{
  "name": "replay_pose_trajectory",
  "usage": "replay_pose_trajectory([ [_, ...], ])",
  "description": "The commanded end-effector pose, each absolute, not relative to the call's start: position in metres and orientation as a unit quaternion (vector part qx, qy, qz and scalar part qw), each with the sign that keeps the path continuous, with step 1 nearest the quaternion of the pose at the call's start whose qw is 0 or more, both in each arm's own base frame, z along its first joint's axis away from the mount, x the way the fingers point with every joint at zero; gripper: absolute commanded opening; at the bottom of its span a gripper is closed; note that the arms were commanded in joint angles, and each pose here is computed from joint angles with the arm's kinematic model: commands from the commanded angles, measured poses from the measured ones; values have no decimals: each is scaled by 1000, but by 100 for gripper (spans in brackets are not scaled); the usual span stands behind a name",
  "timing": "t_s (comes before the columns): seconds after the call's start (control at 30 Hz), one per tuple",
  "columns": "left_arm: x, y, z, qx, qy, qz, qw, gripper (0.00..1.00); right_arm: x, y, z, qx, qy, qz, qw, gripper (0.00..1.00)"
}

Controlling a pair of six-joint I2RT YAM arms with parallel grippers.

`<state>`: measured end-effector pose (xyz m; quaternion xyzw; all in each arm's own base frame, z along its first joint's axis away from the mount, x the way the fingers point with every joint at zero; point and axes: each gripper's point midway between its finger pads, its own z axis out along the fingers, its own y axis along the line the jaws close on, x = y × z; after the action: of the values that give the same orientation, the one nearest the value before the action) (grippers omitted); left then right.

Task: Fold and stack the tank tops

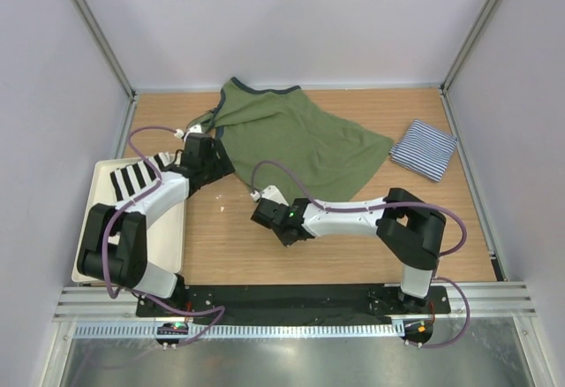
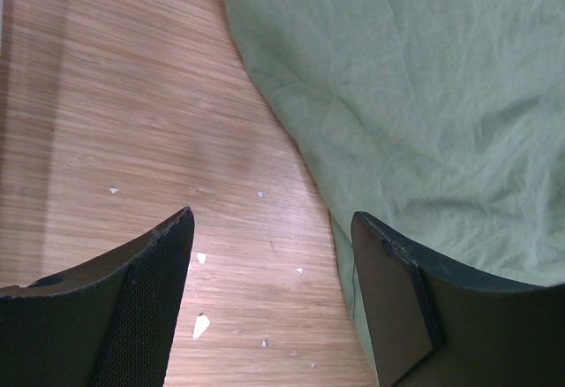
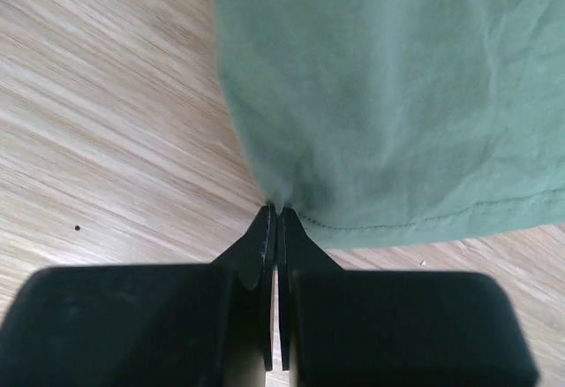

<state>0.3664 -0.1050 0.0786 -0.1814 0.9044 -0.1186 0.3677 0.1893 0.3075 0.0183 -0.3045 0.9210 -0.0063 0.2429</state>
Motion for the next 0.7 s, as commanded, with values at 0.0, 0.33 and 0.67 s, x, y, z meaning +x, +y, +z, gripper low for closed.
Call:
replay_pose_trajectory([
  [0.0, 379, -100, 97, -179, 895, -108, 394, 73, 185, 304, 28, -305, 920, 0, 247, 1],
  [0.33, 361, -122, 106, -172, 892, -163, 385, 72, 114, 328, 126, -354, 867, 280, 210, 1],
  [0.67, 363, -131, 88, -160, 892, -174, 386, 73, 215, 273, 104, -187, 917, 312, 162, 23],
])
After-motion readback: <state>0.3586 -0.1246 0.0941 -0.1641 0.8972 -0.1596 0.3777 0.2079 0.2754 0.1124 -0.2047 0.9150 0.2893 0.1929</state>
